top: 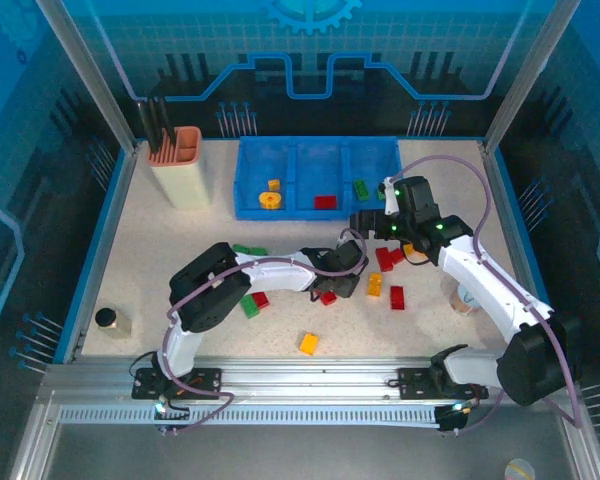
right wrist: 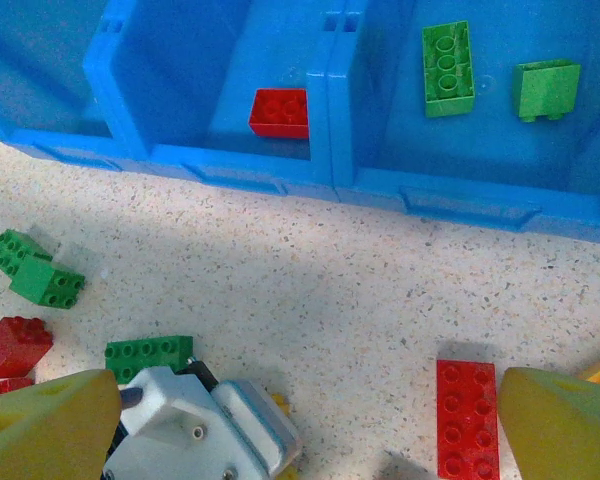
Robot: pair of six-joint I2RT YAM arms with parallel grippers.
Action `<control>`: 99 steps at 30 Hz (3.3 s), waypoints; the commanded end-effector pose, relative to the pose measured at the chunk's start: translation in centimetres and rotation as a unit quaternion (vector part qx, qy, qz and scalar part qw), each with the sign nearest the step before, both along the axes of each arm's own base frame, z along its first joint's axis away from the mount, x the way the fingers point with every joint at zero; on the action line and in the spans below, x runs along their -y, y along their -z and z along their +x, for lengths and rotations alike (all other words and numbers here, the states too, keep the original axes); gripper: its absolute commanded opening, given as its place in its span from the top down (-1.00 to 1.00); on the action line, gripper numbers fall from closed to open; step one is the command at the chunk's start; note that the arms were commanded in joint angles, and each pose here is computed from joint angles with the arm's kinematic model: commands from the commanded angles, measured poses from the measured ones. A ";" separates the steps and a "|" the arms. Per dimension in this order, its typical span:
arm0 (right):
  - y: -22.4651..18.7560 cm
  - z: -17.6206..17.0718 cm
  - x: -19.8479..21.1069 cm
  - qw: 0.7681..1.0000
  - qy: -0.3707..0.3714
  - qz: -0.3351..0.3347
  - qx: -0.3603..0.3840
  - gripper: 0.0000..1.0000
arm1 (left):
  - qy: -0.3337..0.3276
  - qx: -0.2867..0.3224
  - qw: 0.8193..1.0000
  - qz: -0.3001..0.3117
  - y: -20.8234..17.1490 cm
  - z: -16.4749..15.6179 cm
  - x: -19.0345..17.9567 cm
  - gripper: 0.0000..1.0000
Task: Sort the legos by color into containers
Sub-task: Pick up the lego from the center of the table, then place the lego in the container, then pick up the lego from the middle-right of the table.
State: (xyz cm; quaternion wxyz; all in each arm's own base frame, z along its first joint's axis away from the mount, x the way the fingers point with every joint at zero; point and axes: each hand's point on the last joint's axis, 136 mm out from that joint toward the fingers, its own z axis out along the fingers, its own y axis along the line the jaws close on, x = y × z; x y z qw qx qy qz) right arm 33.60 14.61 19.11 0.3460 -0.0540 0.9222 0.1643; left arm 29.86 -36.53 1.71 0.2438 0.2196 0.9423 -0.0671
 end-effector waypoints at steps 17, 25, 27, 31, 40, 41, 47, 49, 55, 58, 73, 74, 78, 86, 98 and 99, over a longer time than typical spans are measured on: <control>1.7 -1.8 2.0 1.000 0.008 -0.011 -0.020 -0.98 | -0.056 0.102 0.991 -0.060 -10.0 3.2 -4.8 0.45; 4.4 -2.9 4.1 0.996 0.036 -0.034 -0.070 -0.98 | -0.099 0.197 0.973 -0.063 -17.9 8.6 -11.3 0.44; 5.1 -3.3 4.4 0.995 0.042 -0.041 -0.086 -0.96 | -0.115 0.218 0.968 -0.057 -19.1 10.3 -13.2 0.44; 7.0 -4.4 4.7 0.990 0.044 -0.051 -0.125 -0.92 | -0.150 0.261 0.953 -0.045 -21.2 13.7 -16.7 0.43; 11.3 -5.6 4.5 0.978 0.040 -0.060 -0.196 -0.68 | -0.218 0.272 0.936 -0.044 -20.2 20.1 -20.7 0.42; 11.6 -5.6 4.5 0.977 0.039 -0.061 -0.201 -0.65 | -0.217 0.267 0.938 -0.040 -19.6 20.6 -20.7 0.42; 13.2 -5.4 4.3 0.971 0.036 -0.071 -0.226 -0.60 | -0.217 0.238 0.946 -0.022 -16.1 23.3 -21.2 0.42; 13.8 -5.3 4.4 0.969 0.037 -0.075 -0.233 -0.58 | -0.220 0.228 0.949 -0.018 -15.1 23.9 -21.4 0.42; 14.9 -4.4 4.0 0.967 0.039 -0.078 -0.240 -0.54 | -0.220 0.214 0.951 -0.018 -13.2 24.9 -21.6 0.41; 15.1 -3.9 4.1 0.965 0.041 -0.085 -0.243 -0.52 | -0.223 0.208 0.952 -0.019 -12.5 25.5 -21.6 0.38; 16.8 -2.4 4.0 0.958 0.042 -0.122 -0.256 -0.27 | -0.225 0.192 0.955 -0.022 -10.7 27.0 -21.8 -0.29; 17.0 -2.4 4.0 0.957 0.042 -0.124 -0.257 -0.26 | -0.225 0.194 0.955 -0.022 -10.8 27.1 -21.8 -0.35; 17.3 -2.2 4.1 0.955 0.044 -0.134 -0.260 -0.15 | -0.219 0.205 0.954 -0.026 -12.5 27.0 -21.8 -0.46; 17.5 -1.4 4.0 0.952 0.041 -0.153 -0.262 0.27 | -0.195 0.238 0.950 -0.053 -19.1 25.0 -21.5 -0.50; 7.6 1.7 1.0 0.974 0.003 -0.158 -0.161 0.40 | -0.161 0.267 0.947 -0.069 -25.6 15.8 -23.9 -0.77; 6.4 2.4 0.4 0.977 -0.001 -0.154 -0.145 0.41 | -0.164 0.263 0.948 -0.073 -25.7 14.9 -24.1 -0.80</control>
